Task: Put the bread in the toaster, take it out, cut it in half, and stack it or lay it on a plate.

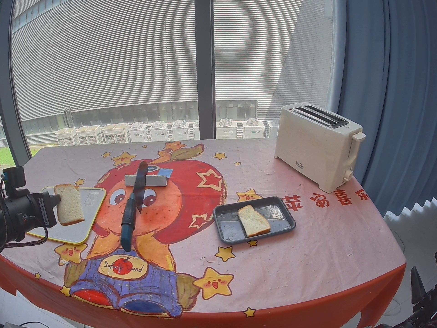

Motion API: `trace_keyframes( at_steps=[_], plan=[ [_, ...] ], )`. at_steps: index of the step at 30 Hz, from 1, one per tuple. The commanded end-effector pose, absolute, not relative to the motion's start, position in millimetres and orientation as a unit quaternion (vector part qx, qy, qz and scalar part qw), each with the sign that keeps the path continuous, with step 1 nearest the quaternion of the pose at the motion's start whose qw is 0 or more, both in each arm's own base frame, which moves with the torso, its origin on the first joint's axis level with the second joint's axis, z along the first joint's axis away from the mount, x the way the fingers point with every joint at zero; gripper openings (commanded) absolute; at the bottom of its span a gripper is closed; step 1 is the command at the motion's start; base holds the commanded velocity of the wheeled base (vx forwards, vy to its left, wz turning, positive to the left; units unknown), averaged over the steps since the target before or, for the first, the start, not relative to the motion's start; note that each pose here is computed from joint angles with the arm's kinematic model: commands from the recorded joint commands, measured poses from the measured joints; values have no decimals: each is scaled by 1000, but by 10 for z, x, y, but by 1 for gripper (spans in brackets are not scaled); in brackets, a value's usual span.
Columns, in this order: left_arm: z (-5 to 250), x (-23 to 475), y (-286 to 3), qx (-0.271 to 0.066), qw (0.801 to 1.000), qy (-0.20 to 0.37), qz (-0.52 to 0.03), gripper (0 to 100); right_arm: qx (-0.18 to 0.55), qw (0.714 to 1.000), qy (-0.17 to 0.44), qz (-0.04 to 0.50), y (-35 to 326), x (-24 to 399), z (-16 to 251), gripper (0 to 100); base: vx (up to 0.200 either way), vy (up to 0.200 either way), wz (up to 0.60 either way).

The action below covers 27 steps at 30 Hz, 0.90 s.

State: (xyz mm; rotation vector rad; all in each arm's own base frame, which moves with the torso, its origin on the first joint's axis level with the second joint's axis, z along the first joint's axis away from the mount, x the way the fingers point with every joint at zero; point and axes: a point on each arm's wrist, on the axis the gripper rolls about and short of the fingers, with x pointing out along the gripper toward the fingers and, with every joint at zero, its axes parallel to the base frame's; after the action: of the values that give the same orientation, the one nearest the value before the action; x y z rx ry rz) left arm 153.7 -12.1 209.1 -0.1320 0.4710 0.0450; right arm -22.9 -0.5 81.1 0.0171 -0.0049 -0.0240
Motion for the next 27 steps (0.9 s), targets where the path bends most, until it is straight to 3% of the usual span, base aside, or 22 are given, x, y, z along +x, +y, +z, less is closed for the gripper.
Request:
trace_keyframes(
  at_steps=[1,11,27],
  plan=[
    [2130,1499,-172,-64,973,223,5,0,8,1000,-2,-11,-5,-229,762,100,0,0,0],
    [2199,1533,-259,-66,982,177,-25,0,8,1000,-2,-11,-5,-228,758,100,0,0,0],
    [2172,1507,-430,-58,978,182,-80,0,8,1000,-2,-12,-5,-228,758,100,0,0,0]
  ],
)
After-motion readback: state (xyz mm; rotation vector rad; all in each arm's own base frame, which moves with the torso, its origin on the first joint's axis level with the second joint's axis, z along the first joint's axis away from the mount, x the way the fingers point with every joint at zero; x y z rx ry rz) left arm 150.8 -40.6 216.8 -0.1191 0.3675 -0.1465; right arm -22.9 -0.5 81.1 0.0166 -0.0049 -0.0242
